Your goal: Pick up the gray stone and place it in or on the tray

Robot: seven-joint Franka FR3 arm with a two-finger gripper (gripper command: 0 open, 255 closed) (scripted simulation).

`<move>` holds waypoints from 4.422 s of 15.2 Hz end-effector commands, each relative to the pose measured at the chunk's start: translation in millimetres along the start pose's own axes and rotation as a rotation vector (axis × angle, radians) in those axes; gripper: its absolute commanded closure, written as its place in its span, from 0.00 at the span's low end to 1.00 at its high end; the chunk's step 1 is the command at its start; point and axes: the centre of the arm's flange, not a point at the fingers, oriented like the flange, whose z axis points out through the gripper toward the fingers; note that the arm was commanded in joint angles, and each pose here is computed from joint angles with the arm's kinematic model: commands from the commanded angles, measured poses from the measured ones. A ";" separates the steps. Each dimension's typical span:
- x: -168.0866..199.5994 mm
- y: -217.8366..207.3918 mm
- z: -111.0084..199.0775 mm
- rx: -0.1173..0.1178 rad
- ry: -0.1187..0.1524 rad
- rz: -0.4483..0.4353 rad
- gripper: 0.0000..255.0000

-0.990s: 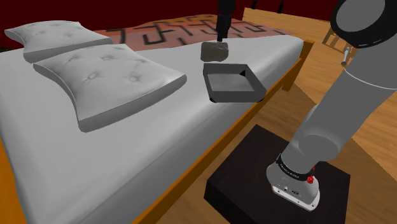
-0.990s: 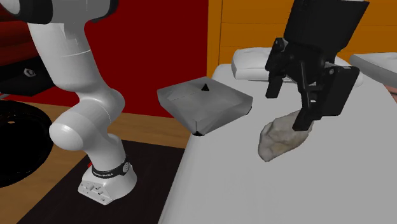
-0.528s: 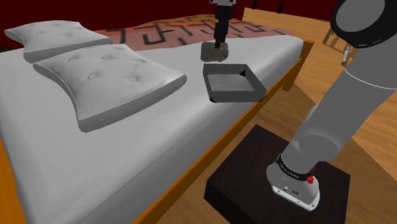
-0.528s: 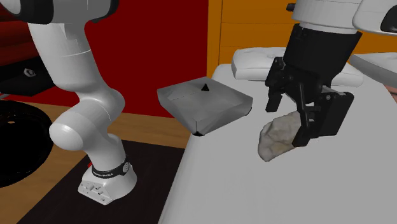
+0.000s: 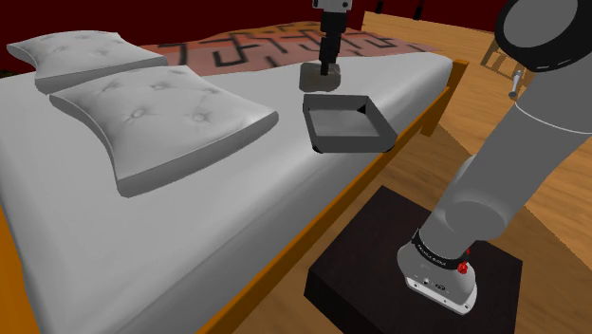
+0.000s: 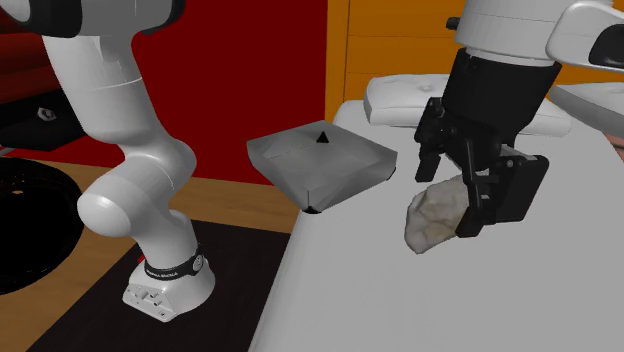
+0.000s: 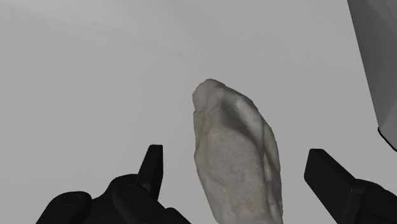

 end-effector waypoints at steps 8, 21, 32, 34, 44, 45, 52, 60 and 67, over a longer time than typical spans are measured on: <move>0.0 -0.1 0.1 0.000 0.000 0.000 1.00; -2.7 -4.3 -57.8 0.000 0.000 0.000 1.00; -5.4 -8.6 -115.7 0.000 0.000 0.000 1.00; -12.6 -20.1 -119.5 0.000 0.000 0.000 1.00; -82.4 -132.1 -119.6 0.000 0.000 0.000 1.00; -89.4 -143.3 -119.6 0.000 0.000 0.000 1.00; -134.8 -216.1 -119.6 0.000 0.000 0.000 1.00; -132.8 -213.0 -77.5 0.000 0.000 0.000 1.00; -131.1 -210.2 -40.7 0.000 0.000 0.000 1.00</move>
